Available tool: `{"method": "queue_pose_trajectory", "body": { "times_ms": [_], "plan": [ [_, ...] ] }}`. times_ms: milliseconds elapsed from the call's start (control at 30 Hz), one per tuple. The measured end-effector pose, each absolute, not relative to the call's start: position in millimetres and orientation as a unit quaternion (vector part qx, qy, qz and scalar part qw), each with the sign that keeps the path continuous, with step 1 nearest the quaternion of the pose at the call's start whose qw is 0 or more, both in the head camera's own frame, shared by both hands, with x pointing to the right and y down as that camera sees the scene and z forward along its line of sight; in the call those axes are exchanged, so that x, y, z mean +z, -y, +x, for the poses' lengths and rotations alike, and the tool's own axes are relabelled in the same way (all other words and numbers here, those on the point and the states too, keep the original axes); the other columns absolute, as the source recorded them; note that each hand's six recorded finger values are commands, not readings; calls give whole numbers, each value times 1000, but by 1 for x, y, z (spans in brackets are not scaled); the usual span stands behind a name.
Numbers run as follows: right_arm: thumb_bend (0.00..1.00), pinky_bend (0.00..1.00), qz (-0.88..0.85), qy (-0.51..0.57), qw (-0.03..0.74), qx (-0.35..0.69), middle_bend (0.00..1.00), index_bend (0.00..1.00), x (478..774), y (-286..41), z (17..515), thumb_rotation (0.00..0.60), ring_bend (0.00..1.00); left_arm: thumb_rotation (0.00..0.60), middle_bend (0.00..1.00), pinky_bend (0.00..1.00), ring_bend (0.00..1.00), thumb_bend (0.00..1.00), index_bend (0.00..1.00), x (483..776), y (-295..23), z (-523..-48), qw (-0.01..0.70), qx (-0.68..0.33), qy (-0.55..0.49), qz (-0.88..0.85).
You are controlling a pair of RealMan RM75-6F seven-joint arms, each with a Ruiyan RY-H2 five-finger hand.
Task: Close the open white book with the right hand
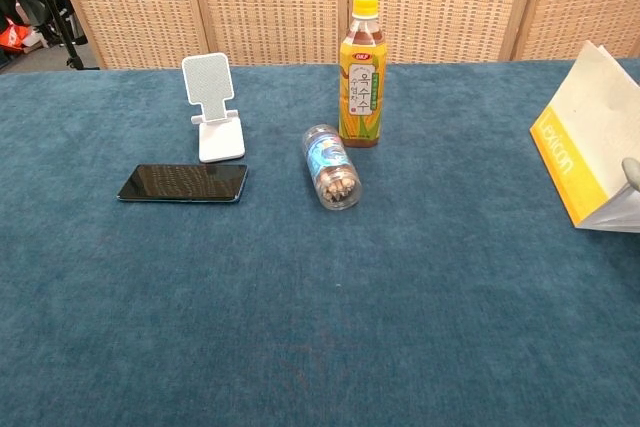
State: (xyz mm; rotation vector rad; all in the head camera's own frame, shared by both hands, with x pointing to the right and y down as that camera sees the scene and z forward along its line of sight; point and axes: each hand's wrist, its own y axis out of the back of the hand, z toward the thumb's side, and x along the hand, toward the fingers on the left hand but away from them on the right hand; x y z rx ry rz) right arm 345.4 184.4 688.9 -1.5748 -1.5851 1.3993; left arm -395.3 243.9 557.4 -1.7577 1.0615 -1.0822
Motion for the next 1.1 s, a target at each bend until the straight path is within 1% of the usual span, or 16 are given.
{"method": "queue_pose_trajectory", "body": {
  "times_ms": [100, 400, 500, 667, 833, 967, 1100],
  "plan": [
    [471, 0, -572, 585, 252, 516, 0, 0, 688, -184, 351, 600, 0, 600, 0, 0, 0, 0, 0, 557, -244, -395, 399, -427, -420, -694],
    [463, 0, -554, 597, 263, 517, 0, 0, 677, -183, 373, 600, 0, 600, 0, 0, 0, 0, 0, 557, -242, -397, 399, -428, -423, -692],
    [433, 0, -555, 598, 273, 511, 0, 0, 669, -182, 378, 600, 0, 600, 0, 0, 0, 0, 0, 557, -242, -398, 398, -429, -424, -691],
    [365, 0, -580, 565, 309, 498, 0, 0, 651, -185, 380, 600, 0, 600, 0, 0, 0, 0, 0, 562, -239, -401, 393, -440, -423, -688],
    [345, 0, -610, 489, 378, 496, 0, 0, 620, -197, 386, 600, 0, 600, 0, 0, 0, 0, 0, 565, -236, -404, 390, -449, -423, -684],
    [336, 0, -616, 459, 405, 496, 0, 0, 602, -215, 391, 600, 0, 600, 0, 0, 0, 0, 0, 566, -236, -404, 391, -451, -421, -683],
    [311, 0, -613, 442, 420, 502, 0, 0, 592, -223, 395, 600, 0, 600, 0, 0, 0, 0, 0, 569, -236, -403, 391, -455, -417, -683]
  ]
}}
